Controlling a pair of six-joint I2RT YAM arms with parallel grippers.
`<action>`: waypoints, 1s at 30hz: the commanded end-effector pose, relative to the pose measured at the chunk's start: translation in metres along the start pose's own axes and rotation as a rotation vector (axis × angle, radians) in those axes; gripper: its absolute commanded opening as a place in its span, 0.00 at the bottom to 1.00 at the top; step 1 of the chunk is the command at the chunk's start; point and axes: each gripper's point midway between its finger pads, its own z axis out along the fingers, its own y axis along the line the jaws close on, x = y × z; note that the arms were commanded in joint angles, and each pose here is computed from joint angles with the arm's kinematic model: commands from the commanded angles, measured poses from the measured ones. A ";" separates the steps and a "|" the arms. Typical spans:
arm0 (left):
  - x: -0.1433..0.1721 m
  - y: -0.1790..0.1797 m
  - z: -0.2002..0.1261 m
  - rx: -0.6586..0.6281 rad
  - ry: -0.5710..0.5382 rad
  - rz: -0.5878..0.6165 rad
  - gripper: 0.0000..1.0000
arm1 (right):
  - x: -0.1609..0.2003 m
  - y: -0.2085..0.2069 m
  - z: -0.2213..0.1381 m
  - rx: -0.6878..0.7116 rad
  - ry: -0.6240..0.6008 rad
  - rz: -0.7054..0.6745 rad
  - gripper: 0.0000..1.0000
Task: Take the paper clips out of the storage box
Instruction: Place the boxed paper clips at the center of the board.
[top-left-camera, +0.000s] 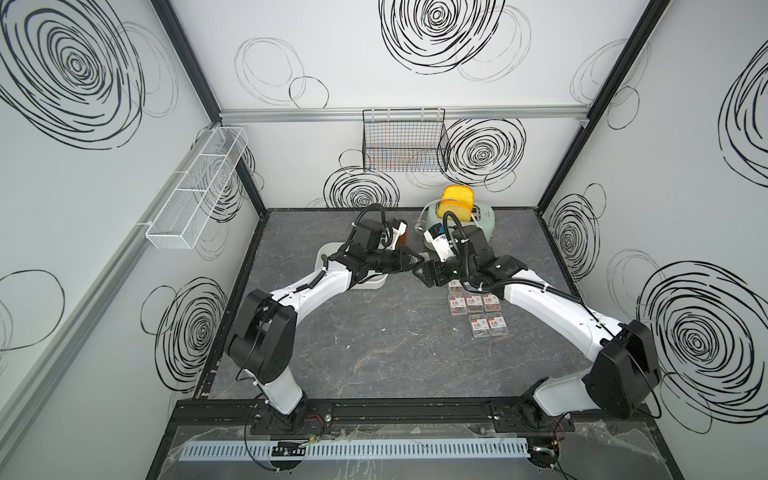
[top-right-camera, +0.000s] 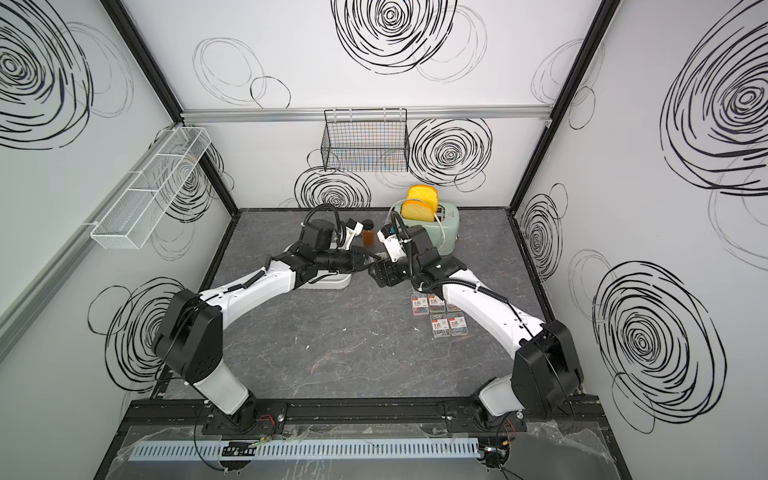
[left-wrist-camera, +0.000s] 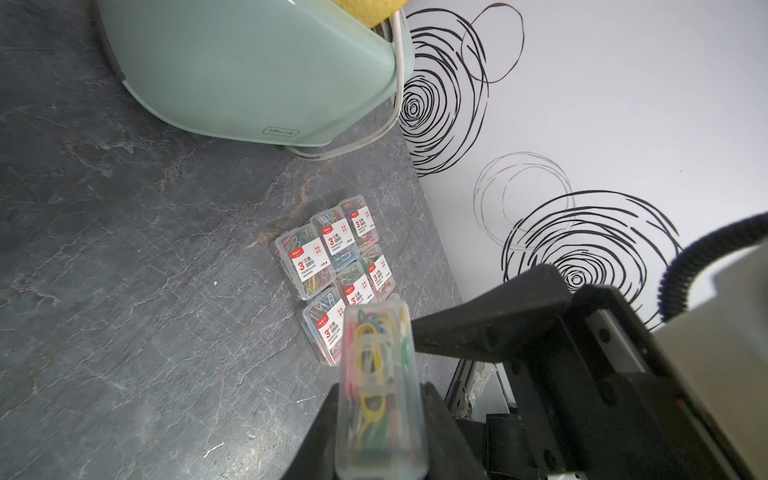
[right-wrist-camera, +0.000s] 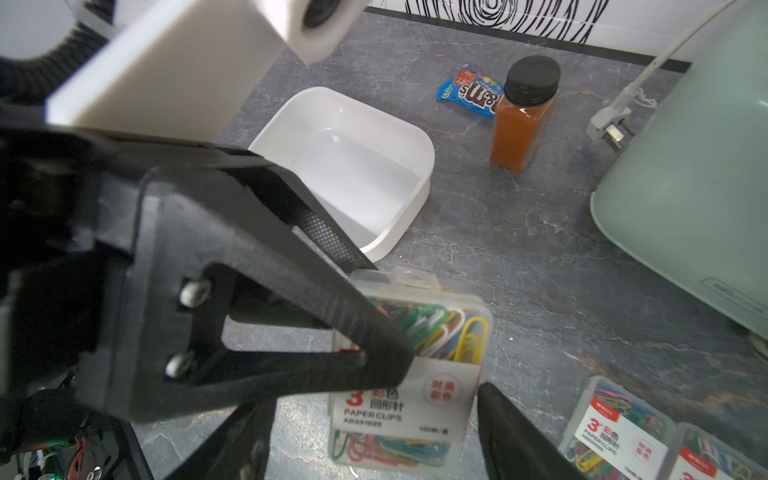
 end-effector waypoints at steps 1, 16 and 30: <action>-0.006 -0.018 0.001 0.069 -0.014 0.046 0.20 | 0.002 -0.008 -0.002 0.041 0.007 -0.010 0.76; 0.001 -0.019 0.000 0.078 0.004 0.046 0.21 | 0.006 -0.010 0.008 0.028 0.025 0.013 0.60; 0.004 -0.018 0.000 0.080 0.009 0.042 0.36 | 0.010 -0.009 0.009 0.018 0.032 0.031 0.39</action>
